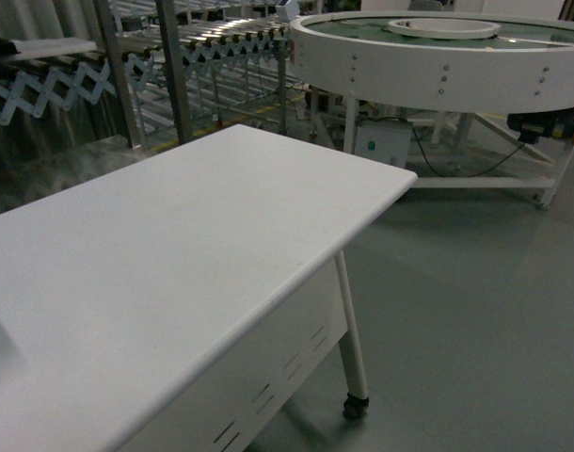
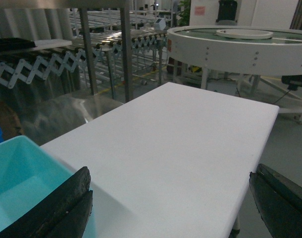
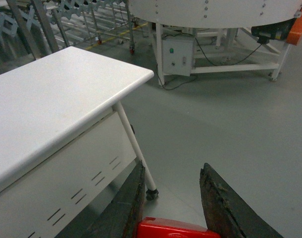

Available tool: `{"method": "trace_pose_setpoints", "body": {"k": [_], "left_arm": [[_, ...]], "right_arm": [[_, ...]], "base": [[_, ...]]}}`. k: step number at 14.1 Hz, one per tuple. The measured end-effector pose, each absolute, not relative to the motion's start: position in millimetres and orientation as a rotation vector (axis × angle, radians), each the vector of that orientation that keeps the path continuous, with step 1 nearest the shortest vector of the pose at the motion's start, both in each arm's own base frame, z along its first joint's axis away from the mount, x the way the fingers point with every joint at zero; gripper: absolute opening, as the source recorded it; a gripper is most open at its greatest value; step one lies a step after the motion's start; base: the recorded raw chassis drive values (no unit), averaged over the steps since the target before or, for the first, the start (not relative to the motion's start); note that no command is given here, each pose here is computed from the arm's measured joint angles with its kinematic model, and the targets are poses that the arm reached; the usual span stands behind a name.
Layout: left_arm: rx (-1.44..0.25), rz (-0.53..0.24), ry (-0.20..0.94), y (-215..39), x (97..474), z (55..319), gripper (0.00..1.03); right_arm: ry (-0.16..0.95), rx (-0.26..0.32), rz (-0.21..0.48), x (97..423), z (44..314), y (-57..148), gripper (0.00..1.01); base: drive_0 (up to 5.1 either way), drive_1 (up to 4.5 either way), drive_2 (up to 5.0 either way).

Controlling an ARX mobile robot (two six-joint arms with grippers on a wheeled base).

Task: Pick red block from blue box to shelf

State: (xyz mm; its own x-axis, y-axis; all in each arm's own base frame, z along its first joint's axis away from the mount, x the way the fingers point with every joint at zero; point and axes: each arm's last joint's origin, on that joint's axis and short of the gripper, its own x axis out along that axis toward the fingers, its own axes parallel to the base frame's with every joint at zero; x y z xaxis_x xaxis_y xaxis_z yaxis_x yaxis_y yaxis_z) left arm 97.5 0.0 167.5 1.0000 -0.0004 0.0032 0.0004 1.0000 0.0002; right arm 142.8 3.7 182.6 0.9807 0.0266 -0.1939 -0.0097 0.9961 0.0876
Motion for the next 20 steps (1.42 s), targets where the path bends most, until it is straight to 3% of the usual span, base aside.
{"method": "trace_pose_setpoints", "body": {"k": [20], "left_arm": [[0.000,0.001,0.004,0.0,97.5,166.8,0.98]], "right_arm": [[0.194,0.086,0.021,143.3,183.0,3.8,0.28]], "base": [[-1.6,-1.59,-1.6]]}}
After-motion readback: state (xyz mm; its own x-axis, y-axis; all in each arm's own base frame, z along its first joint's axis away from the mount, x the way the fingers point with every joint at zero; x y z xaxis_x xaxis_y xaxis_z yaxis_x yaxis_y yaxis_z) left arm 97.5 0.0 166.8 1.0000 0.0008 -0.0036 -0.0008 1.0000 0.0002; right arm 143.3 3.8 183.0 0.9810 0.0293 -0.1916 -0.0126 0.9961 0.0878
